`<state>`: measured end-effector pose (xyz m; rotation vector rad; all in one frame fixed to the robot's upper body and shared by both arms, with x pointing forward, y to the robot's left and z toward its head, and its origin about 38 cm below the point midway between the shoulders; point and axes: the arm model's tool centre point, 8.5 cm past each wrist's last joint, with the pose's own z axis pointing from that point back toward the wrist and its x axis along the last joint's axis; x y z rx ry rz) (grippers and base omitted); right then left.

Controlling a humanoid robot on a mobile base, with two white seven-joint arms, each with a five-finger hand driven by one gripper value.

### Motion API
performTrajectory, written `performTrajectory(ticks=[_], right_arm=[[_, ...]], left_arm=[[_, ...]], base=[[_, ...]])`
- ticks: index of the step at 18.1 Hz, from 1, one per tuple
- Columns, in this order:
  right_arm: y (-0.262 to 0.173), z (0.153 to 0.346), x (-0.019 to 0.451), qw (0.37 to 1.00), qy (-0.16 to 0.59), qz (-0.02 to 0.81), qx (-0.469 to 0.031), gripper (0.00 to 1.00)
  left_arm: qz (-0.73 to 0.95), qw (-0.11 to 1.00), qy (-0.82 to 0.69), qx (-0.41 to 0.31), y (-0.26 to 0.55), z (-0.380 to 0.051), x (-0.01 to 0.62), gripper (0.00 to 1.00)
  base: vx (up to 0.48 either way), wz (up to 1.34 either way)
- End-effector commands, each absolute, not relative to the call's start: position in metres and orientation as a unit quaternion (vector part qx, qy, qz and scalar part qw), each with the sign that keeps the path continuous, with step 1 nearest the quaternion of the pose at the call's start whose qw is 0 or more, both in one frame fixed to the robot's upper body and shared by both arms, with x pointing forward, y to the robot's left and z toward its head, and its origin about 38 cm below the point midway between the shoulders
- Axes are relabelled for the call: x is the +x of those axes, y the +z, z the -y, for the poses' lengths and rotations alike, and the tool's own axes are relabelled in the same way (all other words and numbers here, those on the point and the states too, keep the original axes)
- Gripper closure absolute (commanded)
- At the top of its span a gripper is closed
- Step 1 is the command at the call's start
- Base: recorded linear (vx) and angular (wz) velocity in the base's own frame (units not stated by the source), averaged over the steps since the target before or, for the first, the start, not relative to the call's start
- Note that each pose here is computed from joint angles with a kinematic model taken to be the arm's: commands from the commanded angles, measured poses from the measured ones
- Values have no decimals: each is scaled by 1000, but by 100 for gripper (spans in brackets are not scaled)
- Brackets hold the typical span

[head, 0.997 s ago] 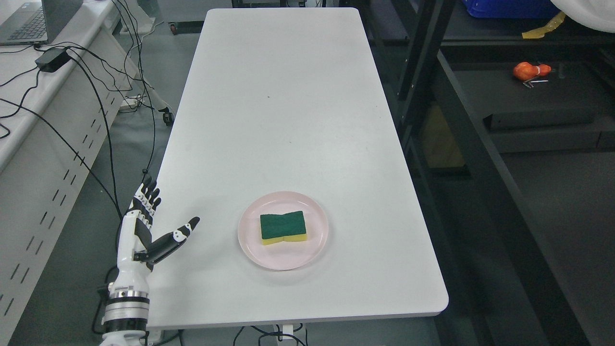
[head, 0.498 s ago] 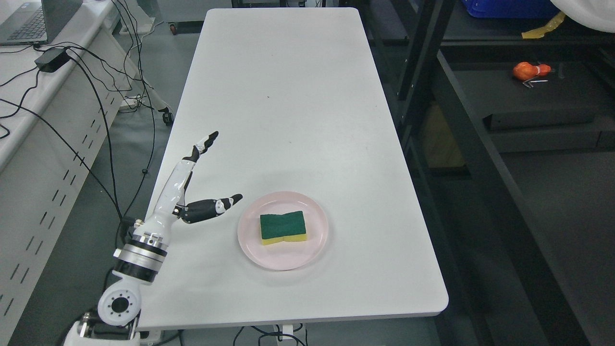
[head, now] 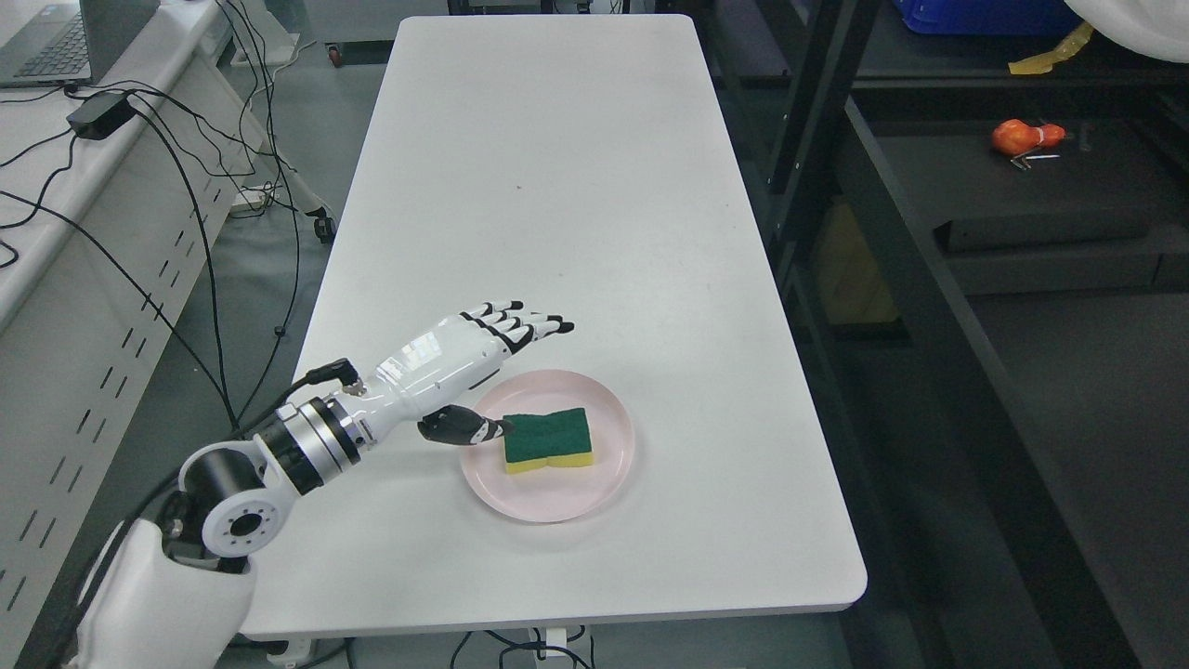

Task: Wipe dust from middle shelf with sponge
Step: 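Close the left hand around the green-and-yellow sponge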

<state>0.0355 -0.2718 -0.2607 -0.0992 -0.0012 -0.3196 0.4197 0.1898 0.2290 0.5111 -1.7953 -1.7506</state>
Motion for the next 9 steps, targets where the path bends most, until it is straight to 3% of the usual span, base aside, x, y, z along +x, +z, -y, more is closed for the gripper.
performTrajectory(ticks=[1,9], right_arm=[[-260,284,41,986,-159,10,-59,0],[-260,284,41,986,-159,10,-59,0]], left_arm=[[526,216,-795,210,200,-200,411,8],[492,212,-810,239,192,-191,427,7]], base=[[0,0],[0,0]])
